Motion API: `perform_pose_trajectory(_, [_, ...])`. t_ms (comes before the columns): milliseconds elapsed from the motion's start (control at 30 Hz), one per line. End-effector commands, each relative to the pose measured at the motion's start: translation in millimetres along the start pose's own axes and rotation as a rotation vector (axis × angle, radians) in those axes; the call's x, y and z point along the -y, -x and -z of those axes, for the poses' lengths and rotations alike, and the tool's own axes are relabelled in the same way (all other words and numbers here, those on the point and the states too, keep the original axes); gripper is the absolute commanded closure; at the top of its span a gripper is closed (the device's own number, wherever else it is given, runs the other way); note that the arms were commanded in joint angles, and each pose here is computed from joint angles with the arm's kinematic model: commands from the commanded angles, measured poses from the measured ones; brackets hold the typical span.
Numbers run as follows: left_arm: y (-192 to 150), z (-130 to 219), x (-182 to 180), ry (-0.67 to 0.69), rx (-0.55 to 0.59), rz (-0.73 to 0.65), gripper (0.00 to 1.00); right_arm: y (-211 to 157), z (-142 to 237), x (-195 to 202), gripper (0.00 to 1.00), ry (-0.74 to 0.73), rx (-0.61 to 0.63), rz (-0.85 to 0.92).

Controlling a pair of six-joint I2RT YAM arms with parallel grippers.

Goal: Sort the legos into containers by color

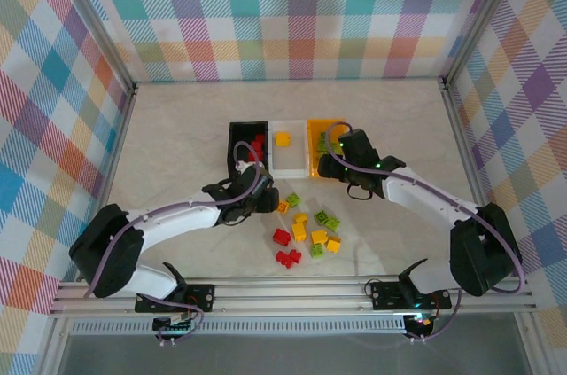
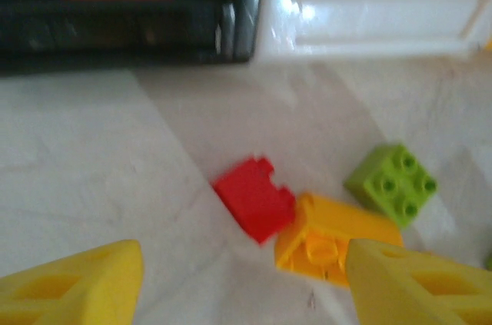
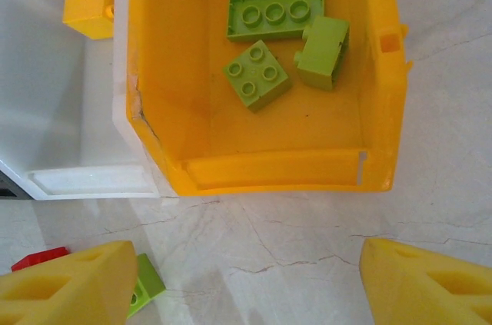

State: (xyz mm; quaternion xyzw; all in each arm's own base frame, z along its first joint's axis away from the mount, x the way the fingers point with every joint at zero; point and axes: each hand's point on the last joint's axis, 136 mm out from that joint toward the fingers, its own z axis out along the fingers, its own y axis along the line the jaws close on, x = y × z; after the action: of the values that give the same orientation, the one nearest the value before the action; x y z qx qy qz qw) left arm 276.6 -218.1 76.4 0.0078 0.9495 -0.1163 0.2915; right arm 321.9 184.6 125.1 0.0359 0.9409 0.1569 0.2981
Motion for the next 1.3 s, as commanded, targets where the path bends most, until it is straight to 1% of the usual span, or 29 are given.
perform_pose_trajectory(0, [26.9,-6.7,6.0,-0.001,0.068,0.015,0.32,6.5,7.9,-6.1,0.23,0.033,0.039,-0.014])
perform_pose_trajectory(233, [16.7,-30.1,-2.3,0.055,0.019,0.022,0.38,7.1,11.7,-6.4,0.23,0.042,0.05,-0.017])
perform_pose_trajectory(433, [-2.7,-40.9,-16.7,0.096,-0.011,0.032,0.48,7.3,15.2,-6.4,0.23,0.05,0.059,-0.021])
perform_pose_trajectory(567, [-11.6,-43.9,-25.1,0.11,-0.014,0.041,0.56,8.5,17.1,-6.8,0.23,0.054,0.067,-0.026])
perform_pose_trajectory(633, [-13.3,-43.3,-27.3,0.117,-0.013,0.047,0.62,7.7,16.9,-6.2,0.23,0.052,0.065,-0.028])
perform_pose_trajectory(733, [-11.2,-36.9,-30.2,0.118,0.006,0.062,0.71,8.0,17.9,-5.2,0.23,0.049,0.069,-0.032])
perform_pose_trajectory(800, [-9.4,-29.0,-30.0,0.106,0.016,0.073,0.74,8.1,19.2,-5.0,0.23,0.05,0.072,-0.033])
perform_pose_trajectory(833, [-7.6,-22.8,-29.7,0.095,0.024,0.08,0.76,7.2,19.7,-4.1,0.23,0.048,0.072,-0.035])
perform_pose_trajectory(967, [7.0,11.9,-26.2,0.041,0.08,0.107,0.78,5.0,21.7,-2.6,0.23,0.054,0.077,-0.047])
perform_pose_trajectory(1100, [44.3,53.9,-26.5,0.052,0.166,0.091,0.77,-2.4,21.8,-0.1,0.24,0.059,0.065,-0.056])
perform_pose_trajectory(1167, [65.1,59.9,-31.6,0.07,0.182,0.102,0.76,-7.2,20.9,2.3,0.24,0.06,0.058,-0.06])
perform_pose_trajectory(1267, [93.7,50.6,-40.7,0.098,0.184,0.128,0.76,-13.3,18.9,6.6,0.24,0.05,0.047,-0.064])
